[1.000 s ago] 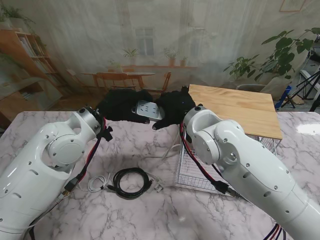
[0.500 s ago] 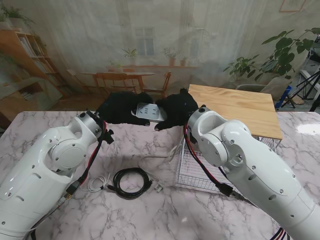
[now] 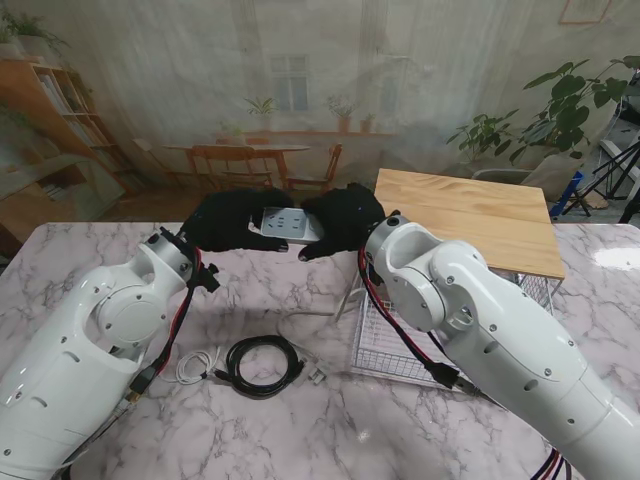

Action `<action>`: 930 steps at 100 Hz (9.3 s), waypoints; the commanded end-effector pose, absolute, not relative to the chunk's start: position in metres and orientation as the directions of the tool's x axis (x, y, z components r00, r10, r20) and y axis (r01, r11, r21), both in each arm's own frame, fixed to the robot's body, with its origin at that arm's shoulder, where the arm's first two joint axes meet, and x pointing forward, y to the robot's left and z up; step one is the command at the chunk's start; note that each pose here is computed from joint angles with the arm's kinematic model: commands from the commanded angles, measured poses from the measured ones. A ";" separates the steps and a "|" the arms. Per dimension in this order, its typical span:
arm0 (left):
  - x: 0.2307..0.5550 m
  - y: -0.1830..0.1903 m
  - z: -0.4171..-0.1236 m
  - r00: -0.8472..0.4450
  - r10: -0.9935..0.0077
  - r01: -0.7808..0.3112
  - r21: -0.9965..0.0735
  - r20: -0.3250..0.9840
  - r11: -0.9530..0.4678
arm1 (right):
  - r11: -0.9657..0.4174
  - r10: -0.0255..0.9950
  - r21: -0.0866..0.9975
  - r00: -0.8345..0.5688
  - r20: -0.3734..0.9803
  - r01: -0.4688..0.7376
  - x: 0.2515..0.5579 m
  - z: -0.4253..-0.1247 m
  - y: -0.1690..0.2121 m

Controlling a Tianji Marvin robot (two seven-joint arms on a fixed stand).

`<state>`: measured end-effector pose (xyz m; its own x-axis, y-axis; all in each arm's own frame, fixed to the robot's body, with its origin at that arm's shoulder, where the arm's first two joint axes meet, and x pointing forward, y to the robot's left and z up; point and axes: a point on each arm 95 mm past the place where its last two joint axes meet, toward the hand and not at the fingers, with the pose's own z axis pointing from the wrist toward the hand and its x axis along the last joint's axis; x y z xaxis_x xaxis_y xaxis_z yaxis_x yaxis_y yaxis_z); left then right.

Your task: Load the small electronics into the mesh drawer

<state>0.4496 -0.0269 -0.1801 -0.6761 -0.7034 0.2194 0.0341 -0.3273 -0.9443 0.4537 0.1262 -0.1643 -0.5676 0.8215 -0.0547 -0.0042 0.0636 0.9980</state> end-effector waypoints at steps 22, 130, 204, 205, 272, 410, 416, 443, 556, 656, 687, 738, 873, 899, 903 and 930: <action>0.451 -0.017 -0.181 -0.660 -0.717 0.019 -0.949 0.225 -0.315 | 0.060 0.830 0.998 -0.556 -0.046 0.006 0.457 -0.162 0.120; 0.452 0.004 -0.257 -0.624 -0.759 -0.166 -0.981 0.186 -0.104 | -0.003 0.868 0.998 -0.495 -0.028 -0.061 0.476 -0.100 0.112; 0.459 -0.084 -0.277 -0.700 -0.638 -0.309 -0.942 0.321 -0.135 | -0.015 0.863 0.998 -0.504 -0.016 -0.057 0.478 -0.094 0.121; 0.459 -0.084 -0.277 -0.699 -0.638 -0.311 -0.941 0.323 -0.136 | -0.015 0.863 0.998 -0.504 -0.015 -0.057 0.478 -0.094 0.121; 0.466 -0.095 -0.300 -0.639 -0.653 -0.361 -0.908 0.407 -0.213 | -0.029 0.868 0.997 -0.497 -0.012 -0.075 0.475 -0.090 0.115; 0.412 0.000 -0.194 -0.775 -0.629 0.084 -0.996 -0.067 0.003 | 0.207 0.891 0.974 -0.429 -0.150 0.090 0.504 -0.187 0.085; 0.412 -0.003 -0.182 -0.778 -0.622 0.103 -0.995 -0.086 0.009 | 0.210 0.888 0.972 -0.436 -0.146 0.102 0.502 -0.189 0.085; 0.421 -0.012 -0.145 -0.780 -0.610 0.140 -0.989 -0.138 0.044 | 0.228 0.868 0.968 -0.471 -0.155 0.102 0.498 -0.193 0.091; 0.493 -0.038 -0.110 -0.730 -0.659 0.097 -0.982 -0.182 0.164 | -0.121 0.776 0.961 -0.580 0.247 0.248 0.439 -0.199 0.116; 0.513 -0.066 -0.145 -0.754 -0.650 -0.037 -0.983 -0.092 0.182 | -0.386 0.653 0.855 -0.552 0.519 0.347 0.421 -0.186 0.112; 0.514 -0.077 -0.162 -0.748 -0.663 -0.118 -0.987 0.018 0.106 | -0.480 0.620 0.809 -0.521 0.587 0.340 0.421 -0.182 0.111; 0.514 -0.085 -0.200 -0.717 -0.686 -0.248 -0.965 0.123 0.086 | -0.559 0.622 0.792 -0.508 0.596 0.245 0.421 -0.168 0.101; 0.517 -0.083 -0.244 -0.712 -0.685 -0.354 -0.922 0.154 0.160 | -0.583 0.665 0.803 -0.496 0.558 0.121 0.424 -0.147 0.084; 0.516 -0.081 -0.255 -0.735 -0.669 -0.310 -0.933 0.112 0.184 | -0.595 0.669 0.797 -0.485 0.564 0.106 0.427 -0.145 0.082; 0.516 -0.080 -0.257 -0.734 -0.670 -0.306 -0.935 0.111 0.180 | -0.598 0.668 0.795 -0.482 0.567 0.105 0.428 -0.145 0.082; 0.507 -0.072 -0.262 -0.742 -0.661 -0.303 -0.937 0.117 0.174 | -0.601 0.678 0.794 -0.467 0.568 0.093 0.434 -0.146 0.081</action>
